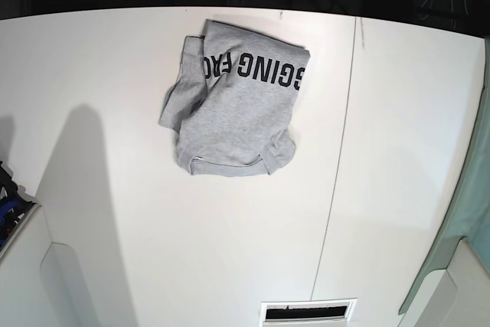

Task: Layout the t-shirt on the table in an organized manner, then fold the t-shirt properly

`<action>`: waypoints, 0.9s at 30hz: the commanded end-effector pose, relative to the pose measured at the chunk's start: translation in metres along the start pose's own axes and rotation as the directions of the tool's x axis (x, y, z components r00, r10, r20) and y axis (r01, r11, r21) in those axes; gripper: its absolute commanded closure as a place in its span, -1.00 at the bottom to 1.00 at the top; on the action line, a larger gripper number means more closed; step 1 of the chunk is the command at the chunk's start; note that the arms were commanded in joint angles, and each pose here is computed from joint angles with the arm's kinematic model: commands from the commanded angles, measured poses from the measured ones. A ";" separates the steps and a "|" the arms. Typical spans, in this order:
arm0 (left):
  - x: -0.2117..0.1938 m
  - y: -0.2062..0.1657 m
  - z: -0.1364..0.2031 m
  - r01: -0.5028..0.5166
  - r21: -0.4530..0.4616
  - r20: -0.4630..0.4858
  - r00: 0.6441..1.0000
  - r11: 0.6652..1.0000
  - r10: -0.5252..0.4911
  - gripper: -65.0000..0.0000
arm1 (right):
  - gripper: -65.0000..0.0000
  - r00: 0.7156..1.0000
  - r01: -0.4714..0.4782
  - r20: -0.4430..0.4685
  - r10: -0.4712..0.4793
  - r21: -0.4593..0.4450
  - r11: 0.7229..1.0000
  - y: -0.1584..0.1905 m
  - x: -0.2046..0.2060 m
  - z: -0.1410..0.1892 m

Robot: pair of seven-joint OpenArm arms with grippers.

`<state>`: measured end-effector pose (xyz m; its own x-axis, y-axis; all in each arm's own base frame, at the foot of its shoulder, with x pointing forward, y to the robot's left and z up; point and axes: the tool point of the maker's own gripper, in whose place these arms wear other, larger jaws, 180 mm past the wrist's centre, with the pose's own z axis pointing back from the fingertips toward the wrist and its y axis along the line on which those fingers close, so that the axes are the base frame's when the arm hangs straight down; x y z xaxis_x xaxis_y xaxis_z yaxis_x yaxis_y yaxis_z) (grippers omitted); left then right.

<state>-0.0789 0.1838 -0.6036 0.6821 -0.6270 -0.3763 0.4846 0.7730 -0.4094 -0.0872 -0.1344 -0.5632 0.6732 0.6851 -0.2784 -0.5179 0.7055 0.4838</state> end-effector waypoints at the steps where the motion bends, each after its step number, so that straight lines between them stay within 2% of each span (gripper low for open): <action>1: -0.007 0.004 0.000 0.008 0.005 -0.015 1.000 1.000 -0.008 1.00 | 1.00 1.000 -0.003 -0.002 0.003 0.011 1.000 0.003 -0.001 -0.001; 7: 0.011 0.010 0.008 0.018 0.020 0.022 1.000 1.000 -0.018 1.00 | 1.00 0.999 -0.009 0.050 0.008 0.035 0.999 0.015 0.020 -0.002; 13: -0.010 0.010 0.010 0.022 0.021 -0.100 0.995 1.000 -0.020 1.00 | 1.00 0.993 0.020 0.116 -0.031 0.102 0.995 0.027 0.036 0.003; 16: -0.013 0.013 0.010 0.028 0.030 -0.112 0.993 0.999 -0.025 1.00 | 1.00 0.990 0.026 0.134 -0.042 0.119 0.993 0.031 0.041 0.005; 21: 0.010 0.018 0.009 0.060 0.061 0.012 0.998 0.996 -0.061 1.00 | 1.00 0.992 0.017 0.124 -0.030 0.102 0.995 0.028 0.039 0.005; 27: 0.034 0.019 0.011 0.086 0.084 0.142 0.985 0.993 -0.097 1.00 | 1.00 0.997 -0.026 0.067 0.024 0.027 0.999 0.017 0.025 0.001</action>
<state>-0.0384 0.1734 -0.6162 0.7084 -0.6748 -0.2068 0.5827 0.7245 -0.3682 -0.0756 -0.1035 -0.5633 0.6990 0.6832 -0.2110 -0.5188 0.6877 0.5078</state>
